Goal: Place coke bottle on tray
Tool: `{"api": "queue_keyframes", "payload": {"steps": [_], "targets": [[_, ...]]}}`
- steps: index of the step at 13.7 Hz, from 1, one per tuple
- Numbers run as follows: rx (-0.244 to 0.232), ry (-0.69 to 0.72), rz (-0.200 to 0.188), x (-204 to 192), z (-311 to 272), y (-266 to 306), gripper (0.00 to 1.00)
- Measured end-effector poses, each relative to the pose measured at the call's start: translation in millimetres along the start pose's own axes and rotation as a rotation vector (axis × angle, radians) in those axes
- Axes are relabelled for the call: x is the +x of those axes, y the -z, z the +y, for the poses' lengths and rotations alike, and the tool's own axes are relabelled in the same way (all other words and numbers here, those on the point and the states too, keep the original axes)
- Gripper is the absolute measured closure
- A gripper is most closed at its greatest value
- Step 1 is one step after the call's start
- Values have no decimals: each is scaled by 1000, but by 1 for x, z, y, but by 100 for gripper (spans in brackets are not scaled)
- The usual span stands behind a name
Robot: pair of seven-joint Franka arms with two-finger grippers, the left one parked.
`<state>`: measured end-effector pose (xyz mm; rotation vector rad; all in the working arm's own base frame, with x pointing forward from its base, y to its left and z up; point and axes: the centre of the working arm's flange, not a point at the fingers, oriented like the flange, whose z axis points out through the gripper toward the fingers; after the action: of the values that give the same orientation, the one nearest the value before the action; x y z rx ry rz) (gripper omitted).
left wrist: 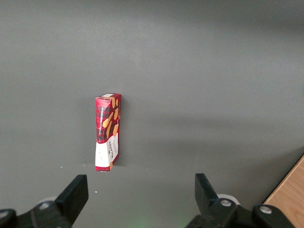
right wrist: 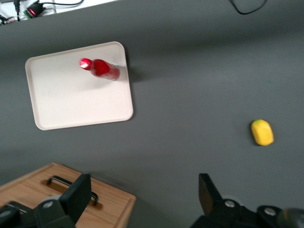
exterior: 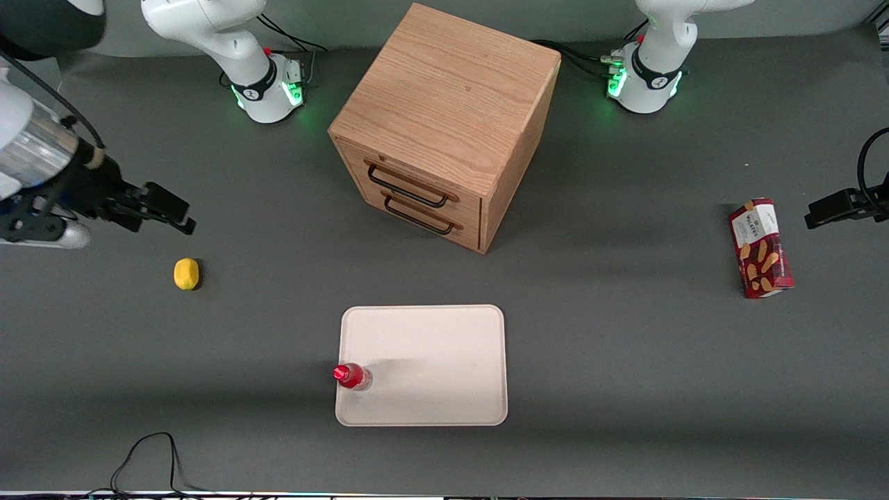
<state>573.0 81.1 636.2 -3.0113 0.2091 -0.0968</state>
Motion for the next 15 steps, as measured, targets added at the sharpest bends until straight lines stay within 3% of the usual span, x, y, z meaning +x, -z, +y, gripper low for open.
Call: {"api": "queue_keyframes", "payload": {"steps": [6, 15], "targets": [[-41, 105, 4, -8, 81, 14, 0], [-80, 139, -14, -9, 101, 13, 0]]}}
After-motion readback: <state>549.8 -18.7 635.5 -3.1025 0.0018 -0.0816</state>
